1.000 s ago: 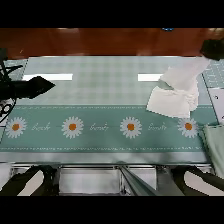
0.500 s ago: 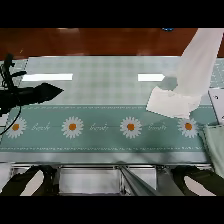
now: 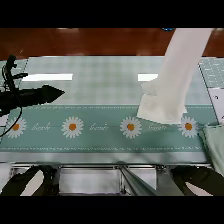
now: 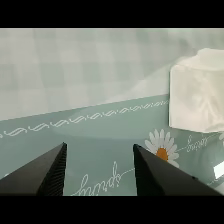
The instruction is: Fold the shirts.
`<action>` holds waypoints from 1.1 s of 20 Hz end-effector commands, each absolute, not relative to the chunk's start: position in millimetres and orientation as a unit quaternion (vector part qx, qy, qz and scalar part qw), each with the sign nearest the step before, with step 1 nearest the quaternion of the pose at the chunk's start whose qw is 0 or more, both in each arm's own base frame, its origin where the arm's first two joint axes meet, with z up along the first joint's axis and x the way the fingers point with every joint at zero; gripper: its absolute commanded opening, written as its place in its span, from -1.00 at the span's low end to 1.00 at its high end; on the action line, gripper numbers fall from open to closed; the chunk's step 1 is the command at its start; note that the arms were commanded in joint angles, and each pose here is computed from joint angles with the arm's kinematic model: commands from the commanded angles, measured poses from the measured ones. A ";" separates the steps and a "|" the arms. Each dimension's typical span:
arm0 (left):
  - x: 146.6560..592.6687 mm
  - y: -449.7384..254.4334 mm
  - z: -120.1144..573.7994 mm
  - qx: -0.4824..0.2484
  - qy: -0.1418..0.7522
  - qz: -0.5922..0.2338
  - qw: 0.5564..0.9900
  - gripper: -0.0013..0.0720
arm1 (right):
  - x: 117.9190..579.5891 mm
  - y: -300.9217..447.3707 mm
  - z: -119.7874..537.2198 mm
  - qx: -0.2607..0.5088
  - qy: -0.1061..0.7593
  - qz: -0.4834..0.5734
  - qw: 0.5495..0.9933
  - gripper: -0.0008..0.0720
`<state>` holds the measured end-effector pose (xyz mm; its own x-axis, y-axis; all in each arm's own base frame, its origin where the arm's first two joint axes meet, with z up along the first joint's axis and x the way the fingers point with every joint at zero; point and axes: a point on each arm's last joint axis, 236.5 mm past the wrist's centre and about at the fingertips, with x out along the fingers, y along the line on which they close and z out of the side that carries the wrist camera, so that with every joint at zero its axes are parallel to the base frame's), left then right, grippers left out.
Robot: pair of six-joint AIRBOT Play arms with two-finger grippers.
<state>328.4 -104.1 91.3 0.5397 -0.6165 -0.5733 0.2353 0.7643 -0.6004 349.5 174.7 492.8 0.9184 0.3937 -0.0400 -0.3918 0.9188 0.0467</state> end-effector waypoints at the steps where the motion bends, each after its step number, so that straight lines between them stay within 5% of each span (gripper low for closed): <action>1: 328.3 -104.5 91.7 -0.235 0.408 -0.253 0.845 0.42 | 339.8 207.2 533.4 0.055 -0.058 0.248 0.965 -0.92; 6: 328.2 -104.4 91.5 -0.235 0.408 -0.252 0.845 0.42 | 326.6 261.0 558.4 0.124 -0.110 0.328 0.930 -0.92; 9: 327.9 -104.4 90.7 -0.239 0.410 -0.250 0.844 0.42 | 314.4 282.5 551.6 0.101 -0.104 0.348 0.926 -0.92; 13: 324.8 -106.4 89.4 -0.242 0.417 -0.254 0.839 0.42 | 347.5 220.9 421.2 -0.052 0.140 0.219 0.964 -0.91; 17: 323.0 -107.1 84.4 -0.246 0.423 -0.252 0.835 0.42 | 330.2 119.8 240.9 -0.155 0.465 0.050 0.870 -0.91; 22: 301.4 -117.3 52.4 -0.324 0.482 -0.220 0.784 0.42 | 326.8 119.7 55.9 -0.144 0.581 0.034 0.800 -0.91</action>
